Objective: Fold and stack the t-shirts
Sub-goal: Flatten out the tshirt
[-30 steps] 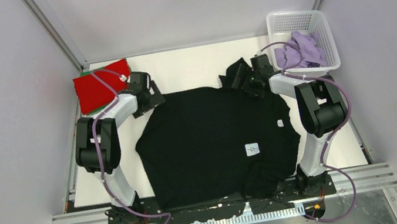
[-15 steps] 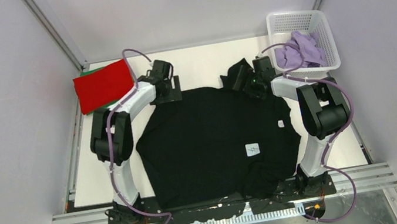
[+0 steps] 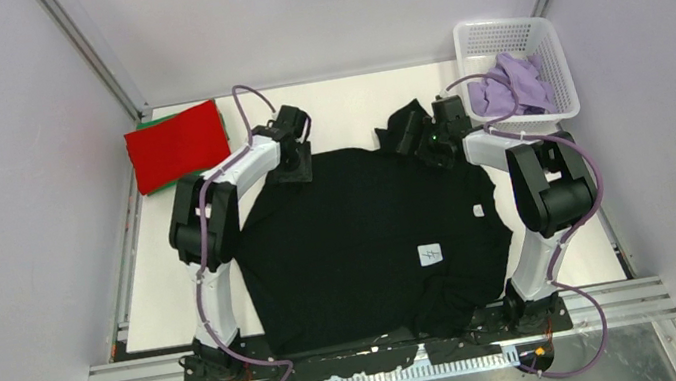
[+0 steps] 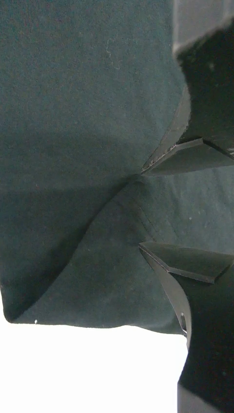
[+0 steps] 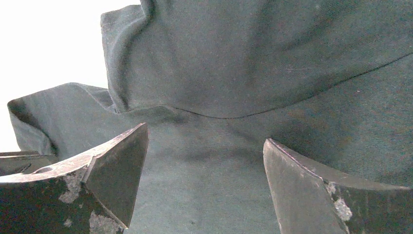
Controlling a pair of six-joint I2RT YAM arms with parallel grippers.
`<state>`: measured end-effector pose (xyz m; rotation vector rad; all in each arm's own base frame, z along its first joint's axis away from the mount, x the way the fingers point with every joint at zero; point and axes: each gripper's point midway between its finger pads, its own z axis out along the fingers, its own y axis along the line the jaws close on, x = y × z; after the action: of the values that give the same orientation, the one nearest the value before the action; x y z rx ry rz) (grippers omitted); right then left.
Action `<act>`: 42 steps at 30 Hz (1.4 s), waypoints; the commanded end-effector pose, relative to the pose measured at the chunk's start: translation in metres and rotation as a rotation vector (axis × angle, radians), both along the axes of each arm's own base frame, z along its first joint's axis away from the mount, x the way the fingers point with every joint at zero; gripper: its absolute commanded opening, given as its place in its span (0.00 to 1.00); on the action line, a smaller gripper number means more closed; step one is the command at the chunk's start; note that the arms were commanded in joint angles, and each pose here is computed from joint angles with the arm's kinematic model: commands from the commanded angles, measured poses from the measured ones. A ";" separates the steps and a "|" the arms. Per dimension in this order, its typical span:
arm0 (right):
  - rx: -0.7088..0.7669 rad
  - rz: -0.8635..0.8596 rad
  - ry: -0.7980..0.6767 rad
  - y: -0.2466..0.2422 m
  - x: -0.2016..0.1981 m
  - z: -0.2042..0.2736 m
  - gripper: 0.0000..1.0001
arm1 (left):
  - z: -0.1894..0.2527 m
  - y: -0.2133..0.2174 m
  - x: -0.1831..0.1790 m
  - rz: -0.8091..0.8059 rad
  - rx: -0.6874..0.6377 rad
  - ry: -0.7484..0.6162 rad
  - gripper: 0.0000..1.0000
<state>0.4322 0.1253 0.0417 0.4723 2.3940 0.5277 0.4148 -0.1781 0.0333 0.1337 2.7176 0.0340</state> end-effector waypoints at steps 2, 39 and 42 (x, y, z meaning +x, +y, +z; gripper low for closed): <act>-0.025 0.007 0.087 -0.008 -0.023 -0.017 0.95 | 0.002 -0.011 0.005 -0.016 -0.029 0.010 0.51; -0.048 0.010 0.073 -0.016 -0.024 -0.011 0.96 | 0.101 0.163 0.094 0.417 0.190 -0.206 0.98; -0.064 0.011 0.056 -0.018 -0.023 -0.005 0.96 | 0.124 0.151 0.096 0.388 0.129 -0.235 0.99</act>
<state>0.4283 0.1221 0.0424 0.4495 2.4020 0.5441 0.5166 -0.0109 0.1320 -0.3785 2.4599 0.3762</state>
